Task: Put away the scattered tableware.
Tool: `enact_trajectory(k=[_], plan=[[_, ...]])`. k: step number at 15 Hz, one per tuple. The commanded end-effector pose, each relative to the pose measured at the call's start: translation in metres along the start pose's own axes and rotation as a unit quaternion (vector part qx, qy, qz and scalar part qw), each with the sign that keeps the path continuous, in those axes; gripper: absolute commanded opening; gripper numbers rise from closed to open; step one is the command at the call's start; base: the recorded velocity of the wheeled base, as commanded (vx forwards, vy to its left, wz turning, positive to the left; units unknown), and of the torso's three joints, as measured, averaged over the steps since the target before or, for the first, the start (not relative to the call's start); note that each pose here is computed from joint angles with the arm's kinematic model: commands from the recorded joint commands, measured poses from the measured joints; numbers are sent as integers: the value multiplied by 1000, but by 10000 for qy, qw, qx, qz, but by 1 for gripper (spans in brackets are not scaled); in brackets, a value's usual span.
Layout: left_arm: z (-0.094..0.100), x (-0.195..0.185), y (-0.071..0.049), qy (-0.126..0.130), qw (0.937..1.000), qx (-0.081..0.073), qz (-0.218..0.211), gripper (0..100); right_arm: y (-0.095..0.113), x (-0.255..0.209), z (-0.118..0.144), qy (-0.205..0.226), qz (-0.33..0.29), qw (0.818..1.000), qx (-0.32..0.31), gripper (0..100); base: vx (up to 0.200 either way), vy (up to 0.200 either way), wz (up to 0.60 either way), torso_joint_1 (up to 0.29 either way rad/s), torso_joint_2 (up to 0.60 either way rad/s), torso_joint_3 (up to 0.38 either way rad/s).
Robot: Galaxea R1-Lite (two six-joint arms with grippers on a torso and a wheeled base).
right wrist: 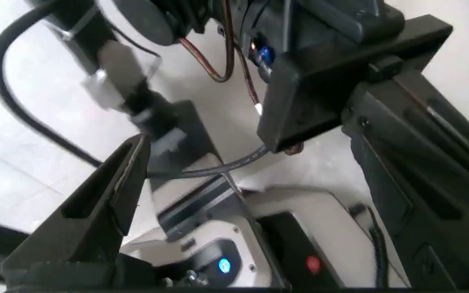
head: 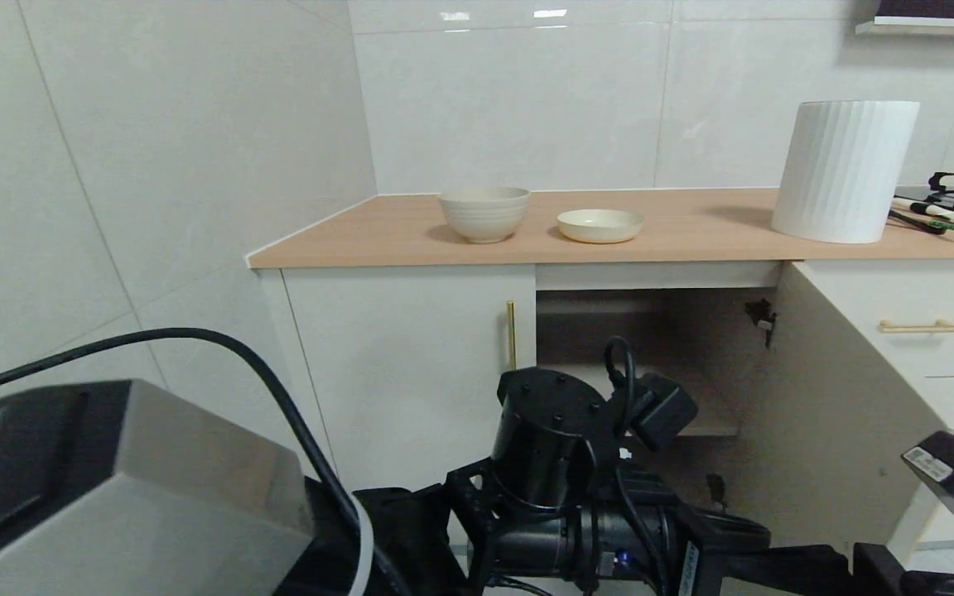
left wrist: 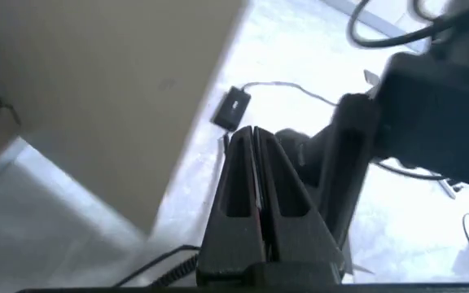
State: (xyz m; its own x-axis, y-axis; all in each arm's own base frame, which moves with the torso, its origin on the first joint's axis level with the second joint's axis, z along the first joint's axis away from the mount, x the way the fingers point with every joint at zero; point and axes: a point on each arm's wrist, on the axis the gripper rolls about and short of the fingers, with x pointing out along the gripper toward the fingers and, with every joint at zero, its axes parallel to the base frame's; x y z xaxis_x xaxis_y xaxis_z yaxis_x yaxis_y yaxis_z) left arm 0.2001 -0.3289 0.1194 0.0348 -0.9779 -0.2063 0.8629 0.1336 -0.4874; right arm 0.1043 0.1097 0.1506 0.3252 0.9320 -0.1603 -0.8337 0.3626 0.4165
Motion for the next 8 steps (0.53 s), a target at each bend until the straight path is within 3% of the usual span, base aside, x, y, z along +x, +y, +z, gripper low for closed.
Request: enact_trajectory(k=[1,3,4,6,8], plan=[[19,-52,11,-396,9981,-39,461,0,-2,6,3,14,-83,10000,8,100,0,0,0,0,0,0],[25,-104,23,-676,9924,45,1027,0,-15,29,14,-73,-720,9974,56,100,0,0,0,0,0,0],[24,-132,28,-789,9871,223,1378,0,-25,47,20,-177,-1250,9920,77,100,0,0,0,0,0,0],[21,-181,35,-1009,9729,432,2033,0,-42,74,37,-451,-1930,9801,56,100,0,0,0,0,0,0],[18,-213,30,-1245,9615,402,2418,0,-62,89,59,-760,-2275,9708,48,100,0,0,0,0,0,0]])
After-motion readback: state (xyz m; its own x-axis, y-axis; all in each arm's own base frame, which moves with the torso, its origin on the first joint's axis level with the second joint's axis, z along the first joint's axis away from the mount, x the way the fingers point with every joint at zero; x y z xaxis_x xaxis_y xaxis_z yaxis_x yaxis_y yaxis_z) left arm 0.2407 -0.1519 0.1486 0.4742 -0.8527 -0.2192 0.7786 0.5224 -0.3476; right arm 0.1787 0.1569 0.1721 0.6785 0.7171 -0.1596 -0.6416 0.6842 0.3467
